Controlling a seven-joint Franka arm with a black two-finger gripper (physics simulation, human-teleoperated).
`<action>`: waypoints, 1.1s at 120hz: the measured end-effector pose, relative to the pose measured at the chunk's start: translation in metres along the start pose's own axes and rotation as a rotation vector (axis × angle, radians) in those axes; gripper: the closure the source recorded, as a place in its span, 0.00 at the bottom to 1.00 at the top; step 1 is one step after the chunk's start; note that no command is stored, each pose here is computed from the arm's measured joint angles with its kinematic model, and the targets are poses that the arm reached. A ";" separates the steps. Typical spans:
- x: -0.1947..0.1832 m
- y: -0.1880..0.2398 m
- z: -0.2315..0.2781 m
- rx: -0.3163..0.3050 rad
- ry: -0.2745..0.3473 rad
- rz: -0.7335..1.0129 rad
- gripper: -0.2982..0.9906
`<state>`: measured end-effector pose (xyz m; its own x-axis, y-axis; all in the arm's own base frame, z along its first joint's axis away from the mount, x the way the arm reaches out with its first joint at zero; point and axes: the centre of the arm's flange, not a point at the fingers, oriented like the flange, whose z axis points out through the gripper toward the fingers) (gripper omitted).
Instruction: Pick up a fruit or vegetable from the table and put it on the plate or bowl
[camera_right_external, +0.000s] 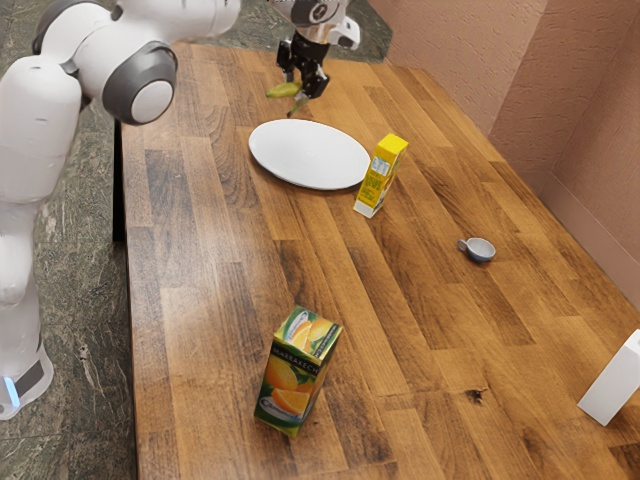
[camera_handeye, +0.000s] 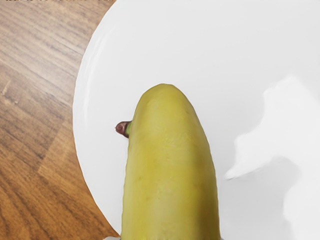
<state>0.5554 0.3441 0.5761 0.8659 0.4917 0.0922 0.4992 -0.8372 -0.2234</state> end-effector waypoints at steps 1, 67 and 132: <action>0.001 -0.001 0.002 -0.004 0.001 0.000 0.64; 0.030 0.002 0.045 -0.126 0.083 0.050 0.64; 0.009 0.023 -0.025 -0.146 0.137 0.097 0.30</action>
<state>0.5756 0.3231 0.5962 0.9015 0.3785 0.2099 0.4041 -0.9097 -0.0955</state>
